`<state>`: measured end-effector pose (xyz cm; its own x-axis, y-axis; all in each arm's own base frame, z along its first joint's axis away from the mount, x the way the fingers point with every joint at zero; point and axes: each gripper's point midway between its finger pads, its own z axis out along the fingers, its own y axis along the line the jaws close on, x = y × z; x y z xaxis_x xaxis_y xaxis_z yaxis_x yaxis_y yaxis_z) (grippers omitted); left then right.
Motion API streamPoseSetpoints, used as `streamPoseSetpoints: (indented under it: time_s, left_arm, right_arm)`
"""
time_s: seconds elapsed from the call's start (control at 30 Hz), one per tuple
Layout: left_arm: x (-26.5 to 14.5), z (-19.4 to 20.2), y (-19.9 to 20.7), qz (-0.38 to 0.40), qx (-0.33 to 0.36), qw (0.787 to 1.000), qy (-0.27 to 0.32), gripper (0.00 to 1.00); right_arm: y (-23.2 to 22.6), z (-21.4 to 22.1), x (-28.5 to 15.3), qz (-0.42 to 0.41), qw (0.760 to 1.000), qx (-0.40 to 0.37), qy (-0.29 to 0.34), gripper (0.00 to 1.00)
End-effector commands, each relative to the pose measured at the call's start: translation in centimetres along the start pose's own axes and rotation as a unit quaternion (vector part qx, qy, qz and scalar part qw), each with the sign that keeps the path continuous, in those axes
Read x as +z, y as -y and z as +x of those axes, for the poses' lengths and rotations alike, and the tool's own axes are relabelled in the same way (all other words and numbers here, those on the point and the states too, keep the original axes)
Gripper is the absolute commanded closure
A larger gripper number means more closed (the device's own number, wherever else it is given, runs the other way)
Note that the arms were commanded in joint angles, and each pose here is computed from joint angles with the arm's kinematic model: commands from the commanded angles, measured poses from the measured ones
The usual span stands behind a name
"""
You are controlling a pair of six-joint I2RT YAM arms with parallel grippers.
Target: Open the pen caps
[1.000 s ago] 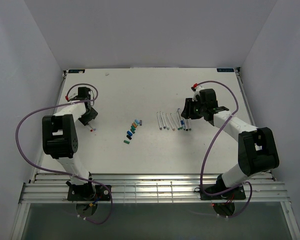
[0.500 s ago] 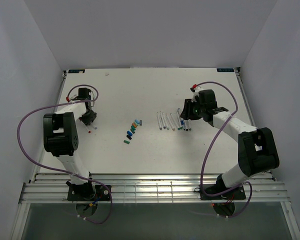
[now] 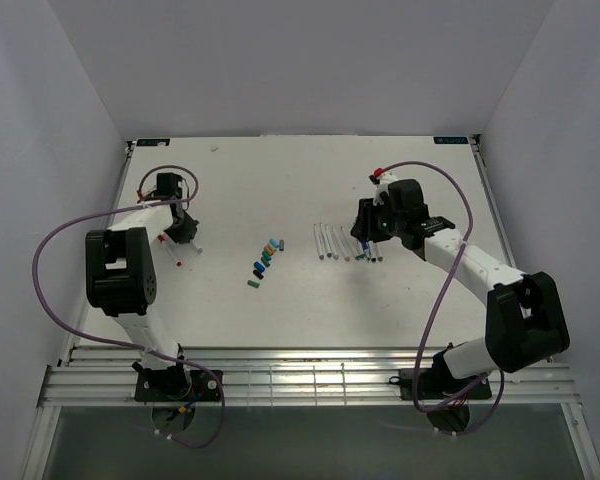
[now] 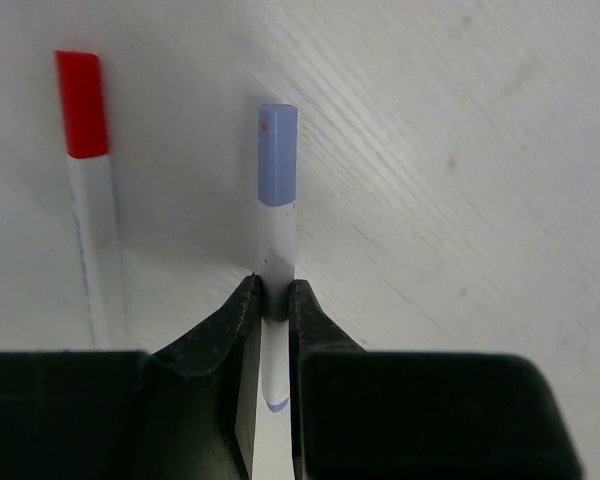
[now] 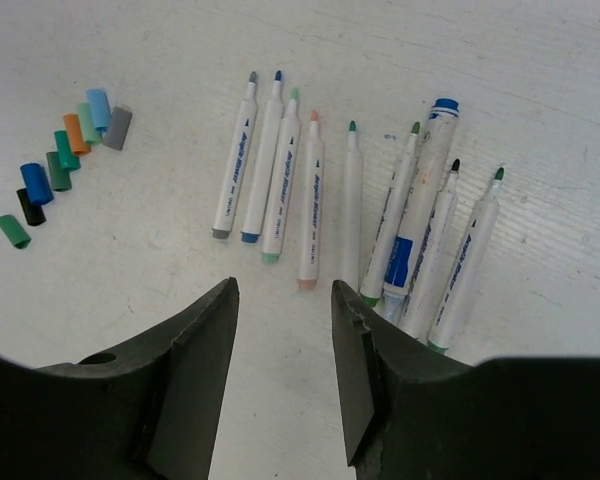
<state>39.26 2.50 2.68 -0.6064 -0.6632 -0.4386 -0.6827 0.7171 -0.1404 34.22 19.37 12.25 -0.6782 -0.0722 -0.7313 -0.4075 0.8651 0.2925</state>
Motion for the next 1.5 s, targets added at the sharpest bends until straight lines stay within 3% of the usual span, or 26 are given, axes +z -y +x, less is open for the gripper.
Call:
streamPoseSetpoints:
  time_s: [0.0, 0.1, 0.13, 0.27, 0.47, 0.63, 0.93, 1.47]
  left_arm:
    - [-5.0, -1.5, 4.6, 0.119, -0.002, 0.993, 0.027, 1.0]
    - [-7.8, 1.0, 8.2, 0.205, 0.019, 0.979, 0.011, 1.0]
    - [-10.2, 1.6, 10.2, 0.26, 0.029, 0.965, 0.011, 1.0]
    - [-14.2, 5.7, 13.5, 0.335, 0.061, 0.94, -0.016, 0.97]
    - [-20.6, 11.7, 17.8, 0.442, 0.111, 0.889, -0.054, 0.98]
    - [-24.0, 14.6, 19.2, 0.486, 0.119, 0.864, -0.061, 1.0]
    - [-26.9, 16.2, 19.6, 0.524, 0.099, 0.842, -0.075, 1.0]
    - [-28.4, 18.9, 19.8, 0.551, 0.097, 0.823, -0.101, 1.0]
  right_arm:
    - [-2.8, -2.8, -2.0, -0.034, 0.999, -0.013, 0.039, 0.51]
    - [-5.8, -3.3, -3.1, -0.105, 0.993, -0.004, 0.052, 0.51]
    - [-6.4, -2.8, -3.2, -0.124, 0.991, 0.003, 0.049, 0.5]
    - [-10.7, -2.5, -4.6, -0.253, 0.965, 0.032, 0.053, 0.49]
    - [-13.6, -2.1, -5.3, -0.325, 0.942, 0.068, 0.05, 0.47]
    - [-15.2, -2.1, -6.2, -0.35, 0.932, 0.072, 0.067, 0.45]
    - [-16.8, -1.2, -6.0, -0.37, 0.923, 0.087, 0.065, 0.44]
    - [-17.2, -1.4, -5.3, -0.38, 0.916, 0.106, 0.078, 0.46]
